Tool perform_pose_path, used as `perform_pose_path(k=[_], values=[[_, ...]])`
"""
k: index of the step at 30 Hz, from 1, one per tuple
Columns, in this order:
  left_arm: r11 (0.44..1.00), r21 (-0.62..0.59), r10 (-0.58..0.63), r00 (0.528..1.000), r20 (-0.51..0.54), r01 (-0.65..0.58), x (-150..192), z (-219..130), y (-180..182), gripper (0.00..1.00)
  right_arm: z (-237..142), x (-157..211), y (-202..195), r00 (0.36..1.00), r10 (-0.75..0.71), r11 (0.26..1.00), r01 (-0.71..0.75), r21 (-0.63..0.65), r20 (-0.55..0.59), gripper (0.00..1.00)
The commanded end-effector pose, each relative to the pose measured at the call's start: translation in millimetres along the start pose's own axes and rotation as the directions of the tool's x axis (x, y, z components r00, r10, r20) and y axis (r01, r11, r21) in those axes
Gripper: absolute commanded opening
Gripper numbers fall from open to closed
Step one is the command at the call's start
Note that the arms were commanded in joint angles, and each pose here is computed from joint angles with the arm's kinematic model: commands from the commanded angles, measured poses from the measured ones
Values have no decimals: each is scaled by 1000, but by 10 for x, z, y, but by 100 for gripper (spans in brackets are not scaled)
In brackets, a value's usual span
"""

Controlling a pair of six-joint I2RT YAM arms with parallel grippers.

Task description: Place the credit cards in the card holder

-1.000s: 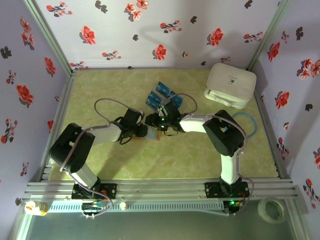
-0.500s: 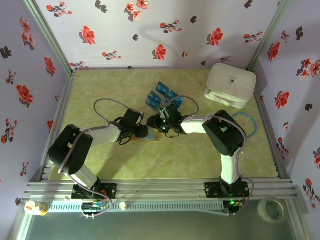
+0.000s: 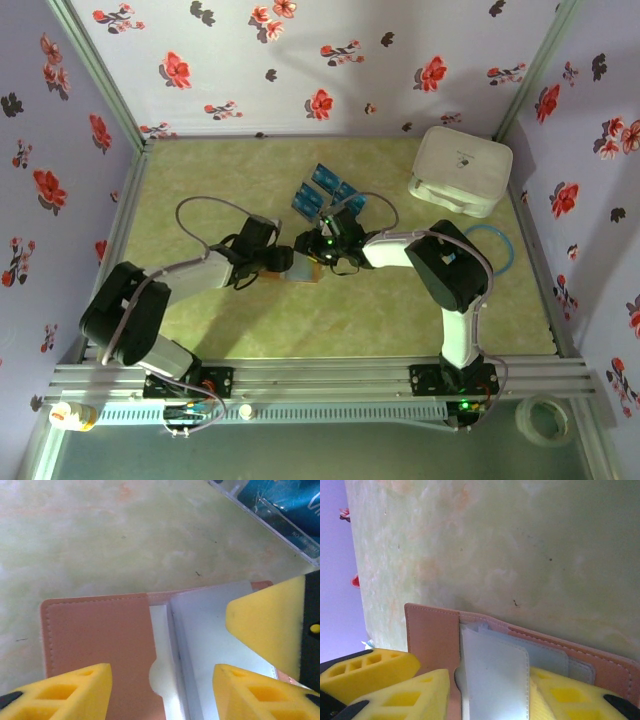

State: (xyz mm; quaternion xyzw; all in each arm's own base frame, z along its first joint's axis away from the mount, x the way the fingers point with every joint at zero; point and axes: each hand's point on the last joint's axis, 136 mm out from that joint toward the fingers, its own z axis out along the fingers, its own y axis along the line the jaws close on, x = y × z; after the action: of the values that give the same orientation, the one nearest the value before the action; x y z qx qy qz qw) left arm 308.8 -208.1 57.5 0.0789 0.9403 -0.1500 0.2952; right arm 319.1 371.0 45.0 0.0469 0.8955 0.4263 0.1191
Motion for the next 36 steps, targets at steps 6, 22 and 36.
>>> perform_pose_path(k=[6, 22, 36], values=[[986, -69, -140, 978, 156, 152, -311, -329, 280, 70, -46, 33, 337, 1000, -24, 998, 23, -65, -19, 42], [968, -53, -225, 937, 268, 247, -608, -727, 446, 92, 170, 135, 655, 996, -74, 994, 70, -83, -54, 49], [967, -49, -228, 934, 275, 250, -699, -755, 438, 100, 395, 200, 443, 995, -70, 997, 68, -35, -73, 57]])
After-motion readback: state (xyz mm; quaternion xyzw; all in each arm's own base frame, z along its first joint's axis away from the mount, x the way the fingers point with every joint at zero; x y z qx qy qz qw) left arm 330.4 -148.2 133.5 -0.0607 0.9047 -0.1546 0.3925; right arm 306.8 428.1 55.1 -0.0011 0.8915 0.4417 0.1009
